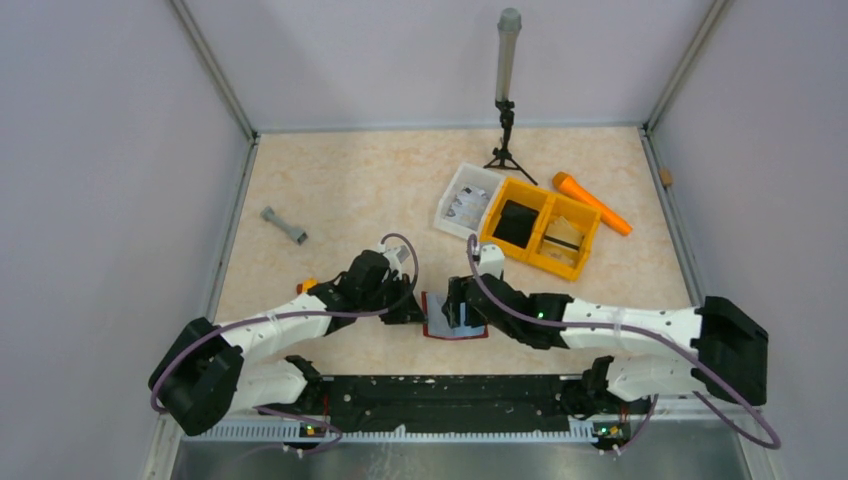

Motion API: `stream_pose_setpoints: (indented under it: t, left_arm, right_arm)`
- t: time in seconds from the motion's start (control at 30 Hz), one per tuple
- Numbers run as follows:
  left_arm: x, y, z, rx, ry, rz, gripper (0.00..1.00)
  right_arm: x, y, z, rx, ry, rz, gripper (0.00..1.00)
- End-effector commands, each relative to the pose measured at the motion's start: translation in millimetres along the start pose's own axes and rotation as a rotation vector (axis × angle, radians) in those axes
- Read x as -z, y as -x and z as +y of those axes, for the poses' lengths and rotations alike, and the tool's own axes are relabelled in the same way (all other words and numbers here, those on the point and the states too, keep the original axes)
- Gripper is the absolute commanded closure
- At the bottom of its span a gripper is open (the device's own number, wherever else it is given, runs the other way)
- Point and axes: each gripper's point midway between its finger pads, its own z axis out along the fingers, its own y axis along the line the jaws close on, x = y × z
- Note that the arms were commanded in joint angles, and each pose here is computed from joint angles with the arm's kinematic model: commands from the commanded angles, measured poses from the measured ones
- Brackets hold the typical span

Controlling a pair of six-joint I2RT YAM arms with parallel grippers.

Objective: Take the credit cards out of the card holder
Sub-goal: Open the card holder at the center of the board.

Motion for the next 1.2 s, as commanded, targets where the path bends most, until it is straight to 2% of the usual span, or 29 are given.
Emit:
stream_pose_setpoints:
  t: [0.0,0.17,0.4,0.57,1.17]
  left_arm:
    - [2,17,-17,-0.034,-0.049,-0.053,0.90]
    - [2,16,-17,-0.032,-0.054,-0.051,0.90]
    - [2,17,-18,-0.035,-0.060,-0.056,0.90]
    - [2,18,-20,-0.033,-0.066,-0.060,0.90]
    - [0,17,-16,-0.030,-0.055,-0.057,0.90]
  right_arm:
    - [-18,6,23,0.013,0.057,-0.003,0.33]
    - [-36,-9,26,0.040,0.040,0.043,0.40]
    - [-50,-21,27,0.056,0.027,0.084,0.41]
    - [-58,-36,10,0.097,-0.060,0.136,0.43]
    - [-53,-55,-20,0.110,-0.148,0.170,0.48]
